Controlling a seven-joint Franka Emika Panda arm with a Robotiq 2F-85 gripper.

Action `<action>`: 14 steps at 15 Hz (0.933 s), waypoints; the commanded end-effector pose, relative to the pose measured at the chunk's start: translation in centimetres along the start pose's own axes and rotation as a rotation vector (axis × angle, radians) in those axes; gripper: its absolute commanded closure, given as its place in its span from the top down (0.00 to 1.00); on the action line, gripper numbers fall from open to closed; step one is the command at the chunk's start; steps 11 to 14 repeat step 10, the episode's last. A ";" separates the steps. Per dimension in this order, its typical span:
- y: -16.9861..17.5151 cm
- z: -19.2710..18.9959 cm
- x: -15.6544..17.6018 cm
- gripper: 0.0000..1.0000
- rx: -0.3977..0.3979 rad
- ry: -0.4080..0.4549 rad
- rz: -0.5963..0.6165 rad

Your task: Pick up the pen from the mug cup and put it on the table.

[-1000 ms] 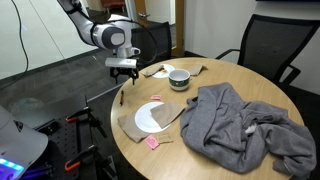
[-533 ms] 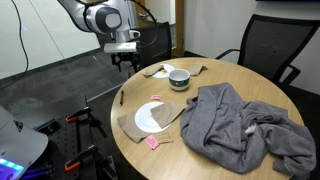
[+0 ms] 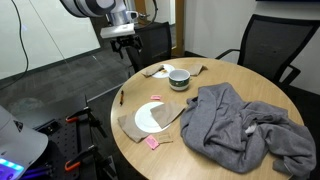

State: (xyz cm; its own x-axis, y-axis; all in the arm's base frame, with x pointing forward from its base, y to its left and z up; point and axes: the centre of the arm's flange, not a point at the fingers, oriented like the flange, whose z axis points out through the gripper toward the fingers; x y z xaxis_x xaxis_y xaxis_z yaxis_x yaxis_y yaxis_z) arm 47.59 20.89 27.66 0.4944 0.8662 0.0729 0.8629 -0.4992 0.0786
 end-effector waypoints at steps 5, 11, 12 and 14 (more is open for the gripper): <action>0.4 -1.2 -0.5 1.00 -0.013 0.014 0.008; 0.2 -0.9 -0.4 1.00 -0.006 0.010 0.004; 0.2 -0.9 -0.4 1.00 -0.006 0.010 0.004; 0.2 -0.9 -0.4 1.00 -0.006 0.010 0.004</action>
